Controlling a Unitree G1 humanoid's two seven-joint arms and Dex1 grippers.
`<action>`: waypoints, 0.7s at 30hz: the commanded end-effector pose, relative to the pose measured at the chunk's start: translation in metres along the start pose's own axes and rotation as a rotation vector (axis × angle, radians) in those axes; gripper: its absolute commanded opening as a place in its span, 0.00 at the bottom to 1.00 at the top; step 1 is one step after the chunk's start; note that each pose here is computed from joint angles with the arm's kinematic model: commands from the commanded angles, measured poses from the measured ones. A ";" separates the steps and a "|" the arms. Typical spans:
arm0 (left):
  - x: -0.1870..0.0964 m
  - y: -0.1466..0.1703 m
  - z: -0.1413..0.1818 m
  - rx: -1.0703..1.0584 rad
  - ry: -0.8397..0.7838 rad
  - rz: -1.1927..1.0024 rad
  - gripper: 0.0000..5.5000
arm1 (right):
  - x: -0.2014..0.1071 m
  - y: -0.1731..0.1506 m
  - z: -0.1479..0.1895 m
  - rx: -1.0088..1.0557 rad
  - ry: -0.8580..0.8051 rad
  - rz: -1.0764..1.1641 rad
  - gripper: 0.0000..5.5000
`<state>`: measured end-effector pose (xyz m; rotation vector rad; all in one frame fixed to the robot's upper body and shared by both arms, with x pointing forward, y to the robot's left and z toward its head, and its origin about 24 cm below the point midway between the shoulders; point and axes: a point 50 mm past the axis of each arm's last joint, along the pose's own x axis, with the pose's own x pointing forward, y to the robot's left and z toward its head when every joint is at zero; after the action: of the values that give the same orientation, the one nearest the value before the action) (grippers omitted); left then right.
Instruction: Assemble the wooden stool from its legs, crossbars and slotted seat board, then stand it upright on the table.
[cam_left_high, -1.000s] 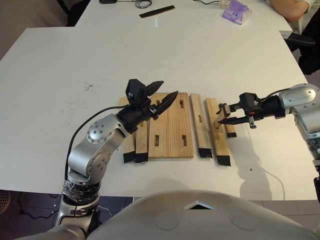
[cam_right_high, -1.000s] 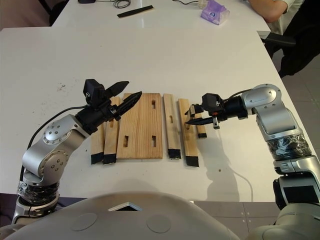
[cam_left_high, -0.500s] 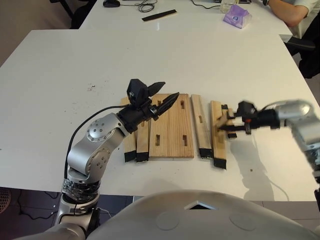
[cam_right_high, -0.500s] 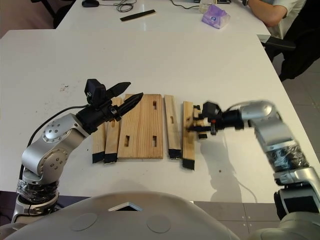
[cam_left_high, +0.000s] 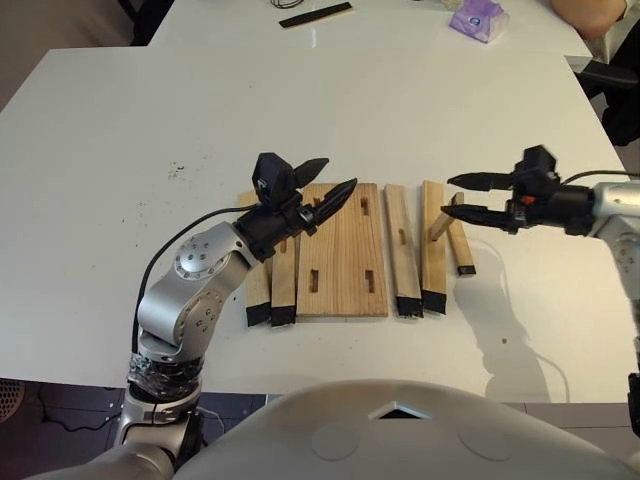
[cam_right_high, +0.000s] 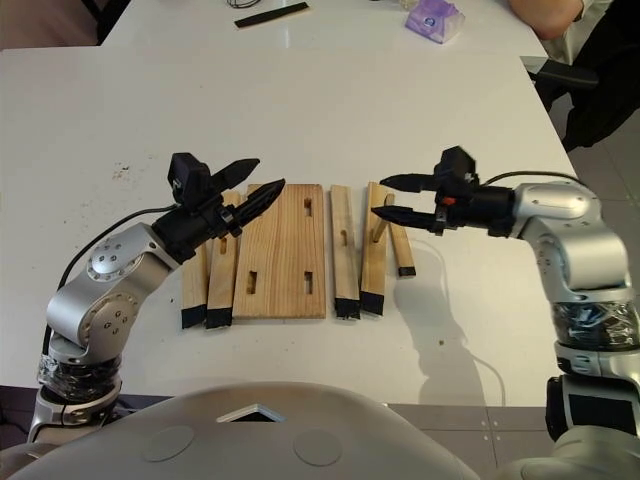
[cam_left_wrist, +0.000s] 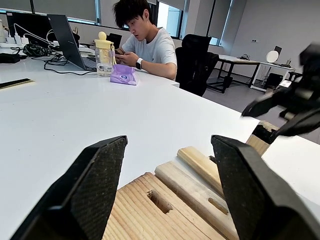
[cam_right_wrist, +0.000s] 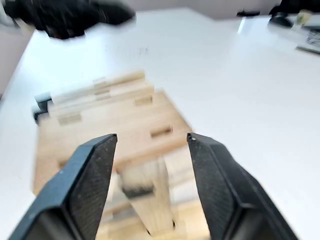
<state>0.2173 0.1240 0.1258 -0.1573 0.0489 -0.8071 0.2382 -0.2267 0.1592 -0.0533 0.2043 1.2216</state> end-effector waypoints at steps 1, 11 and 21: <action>-0.002 0.006 0.004 -0.007 -0.015 0.037 0.57 | -0.005 0.008 0.051 -0.009 -0.184 0.032 0.47; 0.003 0.009 -0.001 0.003 0.022 0.033 0.57 | 0.047 0.002 0.034 -0.021 -0.219 -0.058 0.57; 0.007 0.002 -0.004 -0.007 0.041 0.001 0.57 | 0.058 0.001 0.053 -0.110 -0.281 -0.089 0.57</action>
<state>0.2236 0.1218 0.1219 -0.1624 0.0797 -0.8028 0.2634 -0.1663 0.1989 0.0382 -0.0936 1.1389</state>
